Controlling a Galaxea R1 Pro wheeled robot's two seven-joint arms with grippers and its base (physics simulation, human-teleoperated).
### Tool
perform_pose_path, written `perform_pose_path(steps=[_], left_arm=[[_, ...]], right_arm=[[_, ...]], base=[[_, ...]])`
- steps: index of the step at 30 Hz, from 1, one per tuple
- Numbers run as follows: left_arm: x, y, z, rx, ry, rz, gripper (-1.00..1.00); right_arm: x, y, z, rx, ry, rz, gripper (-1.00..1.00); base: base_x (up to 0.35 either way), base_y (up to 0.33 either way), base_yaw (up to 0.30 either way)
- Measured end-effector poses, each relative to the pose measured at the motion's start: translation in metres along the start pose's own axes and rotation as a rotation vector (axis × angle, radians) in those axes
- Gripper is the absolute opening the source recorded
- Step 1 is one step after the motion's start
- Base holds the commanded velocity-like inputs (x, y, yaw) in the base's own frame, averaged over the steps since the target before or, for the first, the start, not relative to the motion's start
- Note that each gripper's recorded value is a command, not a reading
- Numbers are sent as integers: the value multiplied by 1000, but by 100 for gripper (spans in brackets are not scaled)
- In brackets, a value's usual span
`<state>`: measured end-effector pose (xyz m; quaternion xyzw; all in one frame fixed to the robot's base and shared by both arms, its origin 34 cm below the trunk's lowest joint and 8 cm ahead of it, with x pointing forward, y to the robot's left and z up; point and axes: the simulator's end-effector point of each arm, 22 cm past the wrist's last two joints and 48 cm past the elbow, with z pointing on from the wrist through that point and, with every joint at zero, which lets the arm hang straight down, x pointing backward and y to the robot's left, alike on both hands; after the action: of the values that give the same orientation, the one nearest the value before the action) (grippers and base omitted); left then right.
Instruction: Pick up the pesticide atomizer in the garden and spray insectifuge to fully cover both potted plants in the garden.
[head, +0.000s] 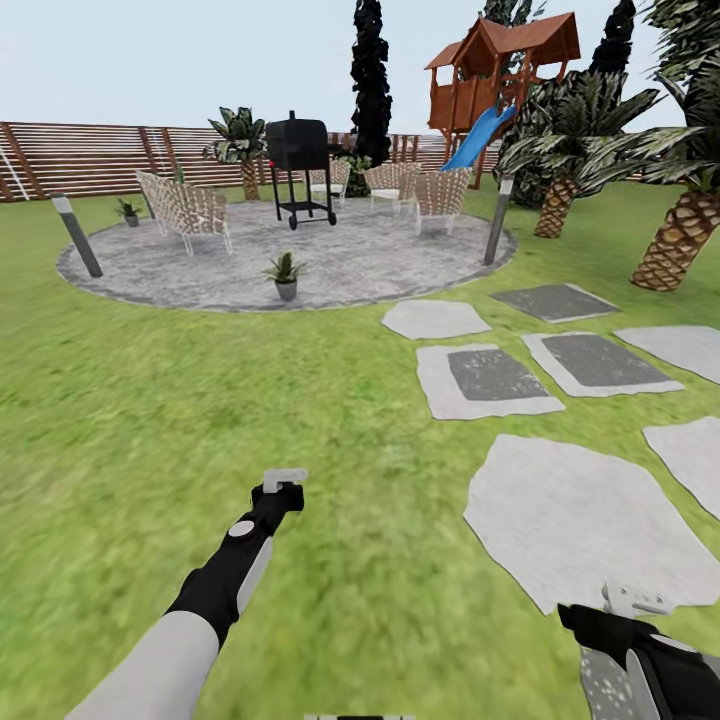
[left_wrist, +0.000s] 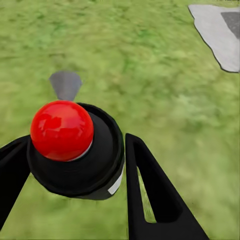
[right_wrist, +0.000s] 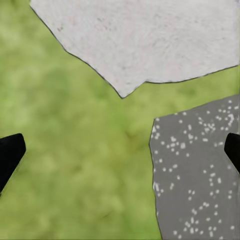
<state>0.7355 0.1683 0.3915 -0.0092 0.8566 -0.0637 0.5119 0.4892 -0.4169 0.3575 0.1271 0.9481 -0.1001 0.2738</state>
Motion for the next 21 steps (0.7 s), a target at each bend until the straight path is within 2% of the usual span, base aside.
perform_pose_path(steps=[13, 21], left_arm=[[0, 0, 0, 0, 0, 0, -100], [1, 0, 0, 0, 1, 0, -100]], right_arm=[[0, 0, 0, 1, 0, -1, 100], [0, 0, 0, 1, 0, -1, 100]], base=[[318, -157, 2], [318, -156, 133]])
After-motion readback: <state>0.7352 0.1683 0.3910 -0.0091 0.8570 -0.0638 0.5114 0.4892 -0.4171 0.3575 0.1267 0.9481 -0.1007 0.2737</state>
